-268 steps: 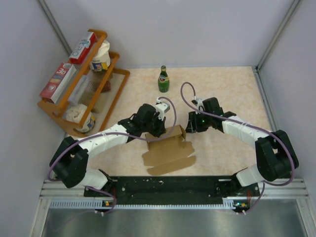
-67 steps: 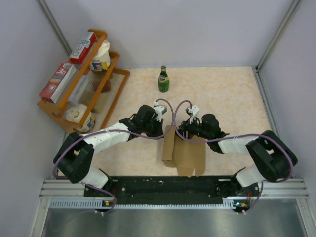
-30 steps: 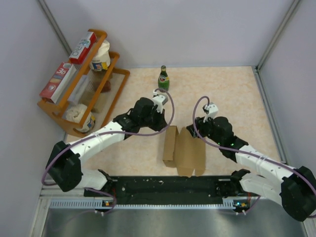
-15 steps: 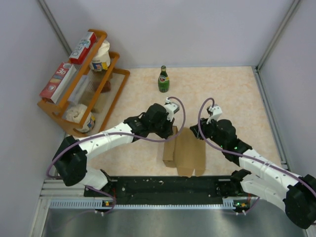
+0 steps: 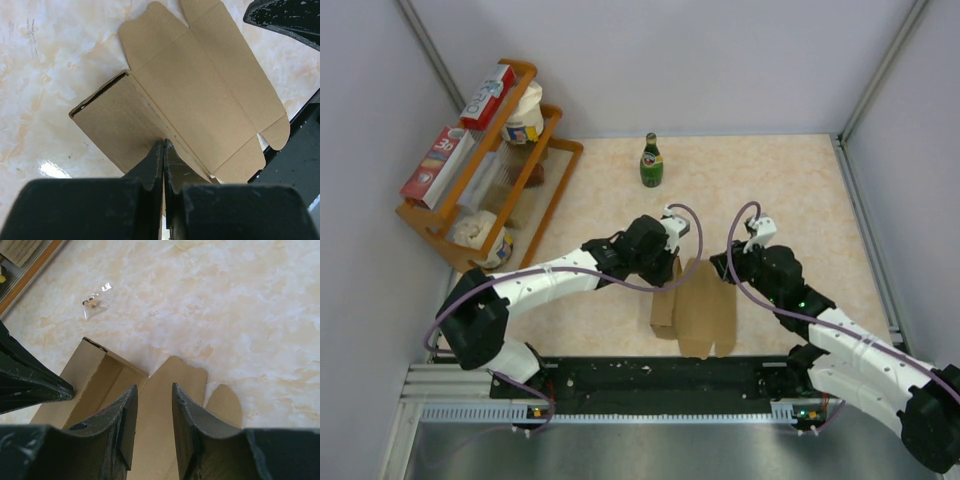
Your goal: Fold the paper box
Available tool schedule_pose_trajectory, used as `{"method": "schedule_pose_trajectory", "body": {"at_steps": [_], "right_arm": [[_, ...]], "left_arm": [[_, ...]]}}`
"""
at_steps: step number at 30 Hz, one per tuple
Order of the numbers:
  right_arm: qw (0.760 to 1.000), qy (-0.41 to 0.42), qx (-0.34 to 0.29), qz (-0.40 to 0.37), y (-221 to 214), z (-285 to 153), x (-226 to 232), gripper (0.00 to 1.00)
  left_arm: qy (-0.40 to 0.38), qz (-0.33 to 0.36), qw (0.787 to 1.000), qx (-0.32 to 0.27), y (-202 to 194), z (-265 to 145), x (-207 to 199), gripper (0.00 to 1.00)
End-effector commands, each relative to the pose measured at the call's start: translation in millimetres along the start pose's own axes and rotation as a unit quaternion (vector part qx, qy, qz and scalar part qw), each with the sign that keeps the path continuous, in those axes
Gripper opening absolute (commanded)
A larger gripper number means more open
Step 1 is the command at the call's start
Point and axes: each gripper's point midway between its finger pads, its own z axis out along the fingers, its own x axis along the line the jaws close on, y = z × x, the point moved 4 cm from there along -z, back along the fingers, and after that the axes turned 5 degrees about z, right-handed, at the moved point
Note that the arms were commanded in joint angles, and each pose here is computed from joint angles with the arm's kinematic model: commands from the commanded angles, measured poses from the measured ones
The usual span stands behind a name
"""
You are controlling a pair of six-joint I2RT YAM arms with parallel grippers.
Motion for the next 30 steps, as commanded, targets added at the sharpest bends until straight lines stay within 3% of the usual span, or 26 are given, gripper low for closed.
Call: {"method": "schedule_pose_trajectory", "body": {"at_steps": [1, 12, 17, 22, 28, 30], "right_arm": [[1.0, -0.002, -0.017, -0.004, 5.4, -2.4, 0.9, 0.33], [0.999, -0.023, -0.026, -0.003, 10.6, -8.0, -3.9, 0.34], [0.997, -0.06, -0.05, 0.014, 15.6, -17.0, -13.7, 0.41], [0.986, -0.113, -0.118, 0.043, 32.7, -39.1, -28.4, 0.49], [0.978, -0.146, -0.139, 0.052, 36.5, -57.0, -38.6, 0.54], [0.976, -0.152, -0.144, 0.056, 37.8, -59.8, -40.1, 0.54]], "left_arm": [[-0.003, 0.008, 1.0, -0.019, 14.3, 1.0, -4.6, 0.0], [0.036, 0.027, 0.998, -0.034, 36.7, -18.2, 2.2, 0.02], [0.077, 0.04, 0.996, -0.016, 56.5, -29.2, 5.6, 0.23], [0.117, 0.06, 0.991, 0.024, 57.8, -26.6, 0.2, 0.33], [0.179, 0.094, 0.975, 0.09, 53.9, -20.1, -8.7, 0.45], [0.199, 0.104, 0.968, 0.112, 50.9, -18.6, -10.9, 0.54]]}}
